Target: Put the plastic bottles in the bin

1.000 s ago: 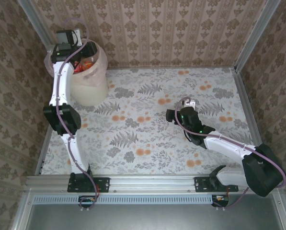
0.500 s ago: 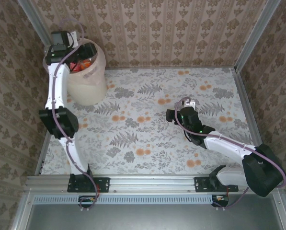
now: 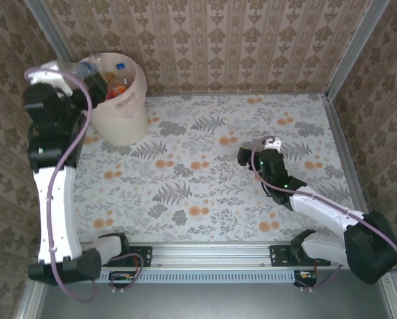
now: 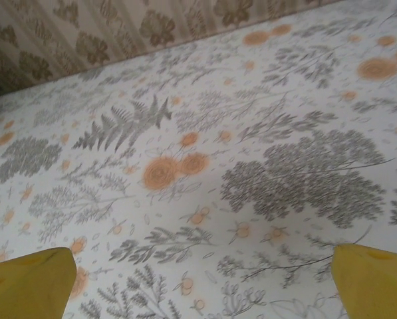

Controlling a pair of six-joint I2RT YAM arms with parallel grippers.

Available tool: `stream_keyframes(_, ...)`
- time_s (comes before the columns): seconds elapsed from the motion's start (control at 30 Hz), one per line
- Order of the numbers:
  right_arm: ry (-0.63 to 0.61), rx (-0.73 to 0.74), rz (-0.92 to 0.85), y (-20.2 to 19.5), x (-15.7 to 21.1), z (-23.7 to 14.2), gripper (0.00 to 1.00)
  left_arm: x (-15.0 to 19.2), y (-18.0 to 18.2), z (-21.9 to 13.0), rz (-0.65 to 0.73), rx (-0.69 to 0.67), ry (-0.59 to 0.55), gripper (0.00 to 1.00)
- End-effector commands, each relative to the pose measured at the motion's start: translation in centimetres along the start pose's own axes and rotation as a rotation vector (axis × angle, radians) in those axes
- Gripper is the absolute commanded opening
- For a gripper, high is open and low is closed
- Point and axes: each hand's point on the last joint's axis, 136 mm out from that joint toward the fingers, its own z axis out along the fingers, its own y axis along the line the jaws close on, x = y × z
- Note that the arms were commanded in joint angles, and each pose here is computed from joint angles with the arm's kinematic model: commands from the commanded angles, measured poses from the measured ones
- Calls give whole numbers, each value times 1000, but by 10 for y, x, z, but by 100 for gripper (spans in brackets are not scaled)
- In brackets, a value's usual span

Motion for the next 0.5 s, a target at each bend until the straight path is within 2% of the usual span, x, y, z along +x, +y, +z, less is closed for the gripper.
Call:
stream_keyframes(0.0, -99, 88, 5, -31, -20, -11, 100, 22, 52, -11, -89, -241, -59, 100)
stream_keyframes(0.2, -182, 209, 8, -84, -36, -31, 100, 86, 105, -35, -159, -436, -68, 100)
stream_keyframes(0.47, -172, 343, -19, -134, -32, -34, 100, 168, 151, -23, -94, -569, 65, 100)
